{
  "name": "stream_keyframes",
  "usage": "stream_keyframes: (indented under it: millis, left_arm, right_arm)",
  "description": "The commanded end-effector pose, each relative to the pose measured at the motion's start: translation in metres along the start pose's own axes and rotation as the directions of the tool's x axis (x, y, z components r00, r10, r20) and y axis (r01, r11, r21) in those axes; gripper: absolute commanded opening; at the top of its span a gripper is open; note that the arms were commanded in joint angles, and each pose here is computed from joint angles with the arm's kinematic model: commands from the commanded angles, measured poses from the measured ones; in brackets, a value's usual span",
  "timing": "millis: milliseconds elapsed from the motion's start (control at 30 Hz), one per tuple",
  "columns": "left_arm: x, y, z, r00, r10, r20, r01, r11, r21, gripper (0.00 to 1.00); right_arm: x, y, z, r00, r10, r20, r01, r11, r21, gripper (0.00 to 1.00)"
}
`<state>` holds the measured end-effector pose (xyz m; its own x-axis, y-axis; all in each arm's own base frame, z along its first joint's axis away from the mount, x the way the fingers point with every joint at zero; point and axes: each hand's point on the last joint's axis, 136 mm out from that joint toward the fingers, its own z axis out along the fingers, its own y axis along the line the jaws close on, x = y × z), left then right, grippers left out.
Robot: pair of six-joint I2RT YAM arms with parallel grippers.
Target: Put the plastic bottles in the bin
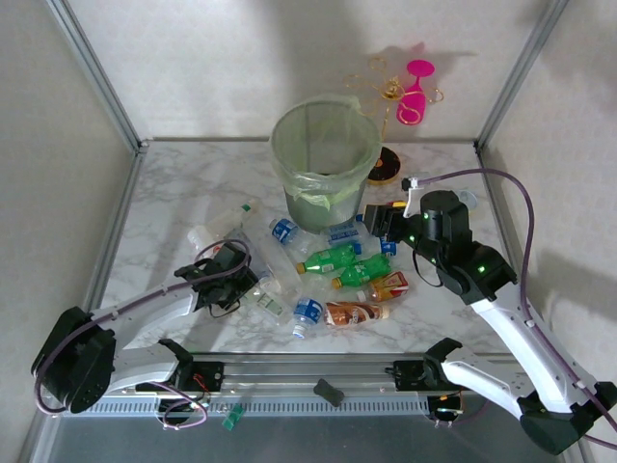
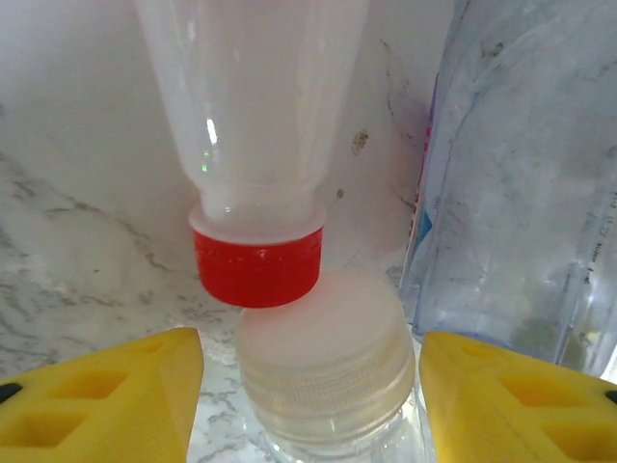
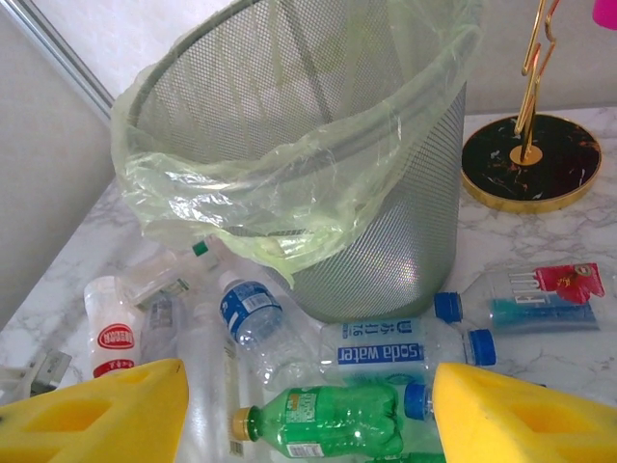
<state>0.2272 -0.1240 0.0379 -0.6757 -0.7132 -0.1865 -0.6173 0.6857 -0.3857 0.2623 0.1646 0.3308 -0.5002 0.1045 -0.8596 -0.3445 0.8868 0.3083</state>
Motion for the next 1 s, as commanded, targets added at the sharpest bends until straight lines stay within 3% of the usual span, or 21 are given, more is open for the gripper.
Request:
stream_keyframes:
  millis: [0,600,967]
  left_arm:
    - [0.001,-0.001,0.009,0.999,-0.047,-0.011,0.047,0.999,0.006,0.59]
    - [-0.007,0.008,0.003,0.999,-0.026,0.045,0.026,1.000,-0.001,0.42]
    - [-0.009,0.007,-0.007,0.998,0.021,0.051,-0.022,1.000,0.008,0.42]
  right_arm:
    - [0.005,-0.003,0.001,1.000,-0.014,-0.010,0.014,1.000,0.016,0.68]
    - [-0.001,-0.003,-0.004,1.000,-0.008,0.002,0.008,1.000,0.019,0.68]
    - [0.004,0.001,-0.002,1.000,0.010,-0.020,-0.010,1.000,-0.002,0.67]
